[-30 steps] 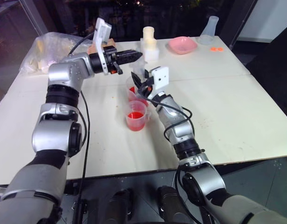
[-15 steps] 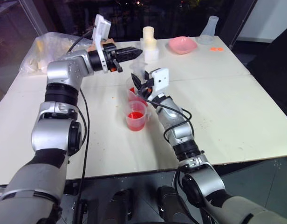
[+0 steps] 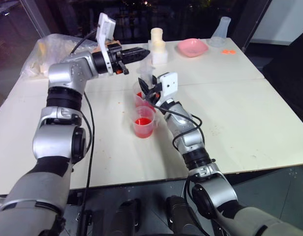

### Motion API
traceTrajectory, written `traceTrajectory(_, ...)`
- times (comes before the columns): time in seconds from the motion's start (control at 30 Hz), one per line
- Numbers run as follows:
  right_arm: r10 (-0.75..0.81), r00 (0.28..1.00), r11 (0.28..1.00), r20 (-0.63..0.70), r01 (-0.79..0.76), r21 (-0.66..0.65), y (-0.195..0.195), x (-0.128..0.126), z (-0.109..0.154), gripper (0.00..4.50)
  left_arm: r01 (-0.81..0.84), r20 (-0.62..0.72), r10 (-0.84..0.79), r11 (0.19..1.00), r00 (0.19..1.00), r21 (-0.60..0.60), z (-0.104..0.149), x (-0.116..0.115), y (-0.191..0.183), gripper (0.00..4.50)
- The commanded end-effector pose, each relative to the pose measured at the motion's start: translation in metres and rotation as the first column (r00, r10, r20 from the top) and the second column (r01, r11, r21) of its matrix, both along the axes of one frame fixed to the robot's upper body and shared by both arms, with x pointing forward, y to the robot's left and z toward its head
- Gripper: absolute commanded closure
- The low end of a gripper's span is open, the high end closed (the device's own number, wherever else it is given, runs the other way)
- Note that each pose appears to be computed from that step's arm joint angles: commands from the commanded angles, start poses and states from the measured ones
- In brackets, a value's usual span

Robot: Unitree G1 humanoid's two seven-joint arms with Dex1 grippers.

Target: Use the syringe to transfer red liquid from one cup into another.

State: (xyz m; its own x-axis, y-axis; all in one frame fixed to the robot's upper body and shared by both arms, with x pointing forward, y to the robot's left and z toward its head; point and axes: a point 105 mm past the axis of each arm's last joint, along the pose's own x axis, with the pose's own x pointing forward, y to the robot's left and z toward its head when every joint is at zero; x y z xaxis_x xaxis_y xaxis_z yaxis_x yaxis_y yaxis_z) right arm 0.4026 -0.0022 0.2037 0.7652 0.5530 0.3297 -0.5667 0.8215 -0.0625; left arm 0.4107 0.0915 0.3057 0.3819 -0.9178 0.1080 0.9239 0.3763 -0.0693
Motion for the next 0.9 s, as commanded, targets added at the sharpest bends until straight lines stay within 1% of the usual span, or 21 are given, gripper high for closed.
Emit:
traceTrajectory(0.03, 0.097, 0.995, 0.993, -0.009, -0.097, -0.060, 0.026, -0.012, -0.008, 3.15, 0.058, 0.182, -0.045, 0.996, 0.982, -0.063, 0.060, -0.021, -0.005, 3.76)
traceTrajectory(0.13, 0.089, 0.996, 0.995, 0.021, -0.088, -0.057, 0.024, -0.012, 0.002, 3.15, 0.060, 0.176, -0.053, 0.998, 0.983, -0.034, 0.052, -0.022, -0.006, 2.92)
traceTrajectory(0.23, 0.083, 0.996, 0.996, 0.044, -0.080, -0.049, 0.021, -0.013, 0.011, 3.15, 0.072, 0.185, -0.068, 0.997, 0.980, -0.013, 0.047, -0.025, -0.006, 2.19)
traceTrajectory(0.4, 0.071, 0.994, 0.997, 0.080, -0.069, -0.032, 0.016, -0.014, 0.028, 3.15, 0.038, 0.178, -0.035, 0.999, 0.983, -0.013, 0.042, -0.022, 0.003, 2.19)
traceTrajectory(0.53, 0.063, 0.994, 0.998, 0.093, -0.061, -0.024, 0.013, -0.013, 0.036, 3.15, -0.004, 0.166, 0.007, 1.000, 0.986, -0.015, 0.038, -0.021, 0.015, 2.19)
traceTrajectory(0.6, 0.058, 0.994, 0.998, 0.094, -0.057, -0.014, 0.011, -0.013, 0.040, 3.15, -0.043, 0.163, 0.045, 0.999, 0.986, -0.015, 0.038, -0.020, 0.028, 2.19)
traceTrajectory(0.73, 0.053, 0.993, 0.999, 0.104, -0.053, -0.006, 0.009, -0.012, 0.047, 3.15, -0.148, 0.140, 0.151, 0.989, 0.979, -0.031, 0.039, -0.022, 0.066, 2.19)
traceTrajectory(0.9, 0.046, 0.992, 0.999, 0.117, -0.046, 0.001, 0.006, -0.010, 0.054, 3.15, -0.243, 0.123, 0.244, 0.970, 0.962, -0.023, 0.034, -0.028, 0.098, 2.19)
